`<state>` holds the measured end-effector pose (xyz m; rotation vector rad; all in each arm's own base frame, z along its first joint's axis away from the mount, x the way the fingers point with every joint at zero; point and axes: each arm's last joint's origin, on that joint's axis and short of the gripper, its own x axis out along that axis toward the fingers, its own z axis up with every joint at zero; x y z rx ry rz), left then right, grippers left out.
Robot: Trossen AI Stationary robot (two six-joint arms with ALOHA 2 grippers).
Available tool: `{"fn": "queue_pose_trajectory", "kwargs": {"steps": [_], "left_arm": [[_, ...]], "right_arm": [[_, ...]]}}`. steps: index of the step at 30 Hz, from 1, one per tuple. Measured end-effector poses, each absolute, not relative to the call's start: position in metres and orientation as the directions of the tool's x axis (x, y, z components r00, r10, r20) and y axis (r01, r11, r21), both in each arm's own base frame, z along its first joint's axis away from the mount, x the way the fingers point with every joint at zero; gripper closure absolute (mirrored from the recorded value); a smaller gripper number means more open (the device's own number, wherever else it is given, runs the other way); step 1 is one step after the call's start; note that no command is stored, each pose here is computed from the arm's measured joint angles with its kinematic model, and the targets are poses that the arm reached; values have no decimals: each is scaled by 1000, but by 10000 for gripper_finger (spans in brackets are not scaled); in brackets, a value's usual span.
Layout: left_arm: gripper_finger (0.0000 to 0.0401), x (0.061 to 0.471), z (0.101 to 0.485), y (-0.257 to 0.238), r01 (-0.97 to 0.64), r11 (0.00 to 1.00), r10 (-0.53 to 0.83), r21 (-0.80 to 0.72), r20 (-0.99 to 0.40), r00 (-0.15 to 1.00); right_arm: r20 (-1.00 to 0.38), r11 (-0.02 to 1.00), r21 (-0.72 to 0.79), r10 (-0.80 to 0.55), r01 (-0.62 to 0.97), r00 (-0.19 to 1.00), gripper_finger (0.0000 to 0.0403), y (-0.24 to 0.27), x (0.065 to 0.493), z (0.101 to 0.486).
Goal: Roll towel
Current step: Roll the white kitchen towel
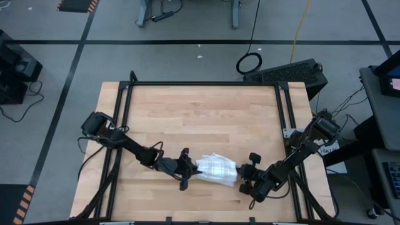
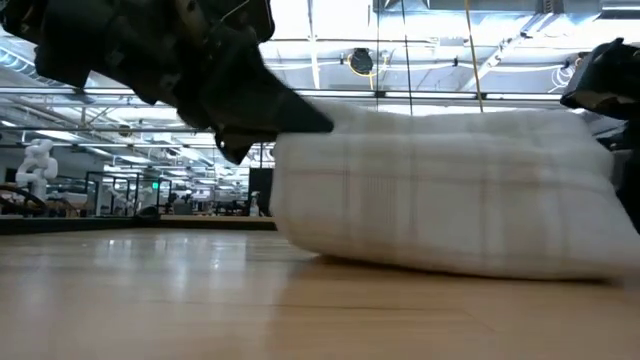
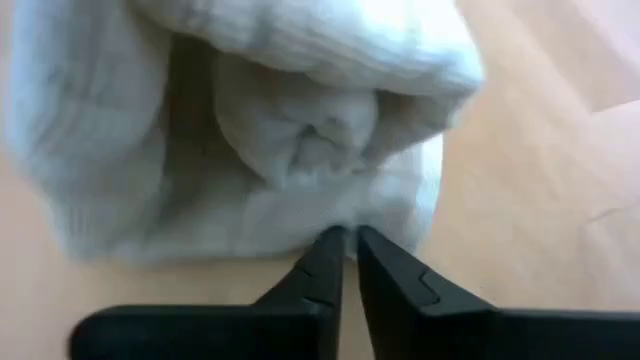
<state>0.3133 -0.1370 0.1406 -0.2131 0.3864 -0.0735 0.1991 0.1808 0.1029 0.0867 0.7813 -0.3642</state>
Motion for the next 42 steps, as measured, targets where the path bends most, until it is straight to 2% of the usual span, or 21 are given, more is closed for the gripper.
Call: {"fn": "queue_pose_trajectory", "kwargs": {"steps": [5, 9, 12, 18, 28, 33, 42], "left_arm": [[376, 311, 133, -136, 17, 979, -99, -201, -407, 908], [375, 310, 132, -135, 14, 980, -97, -199, -411, 907], [374, 310, 132, -135, 14, 980, -96, -200, -407, 908], [345, 310, 131, -136, 9, 980, -92, -200, -415, 905], [265, 309, 128, -133, -49, 970, -64, -238, -447, 892], [259, 310, 127, -128, -66, 971, -47, -231, -452, 891], [259, 310, 123, -123, -77, 980, -25, -184, -493, 869]], "right_arm": [[-741, 941, -12, -235, 338, 629, 326, 183, 185, 120], [-628, 924, -43, -321, 380, 709, 268, 183, 173, 132], [-531, 919, -92, -370, 382, 762, 226, 182, 170, 125], [-481, 934, -194, -358, 301, 800, 177, 182, 172, 99], [-437, 911, -247, -409, 330, 801, 168, 172, 181, 93], [-513, 939, -203, -342, 276, 787, 177, 169, 191, 92], [-503, 953, -225, -292, 203, 814, 208, 170, 196, 105]]}}
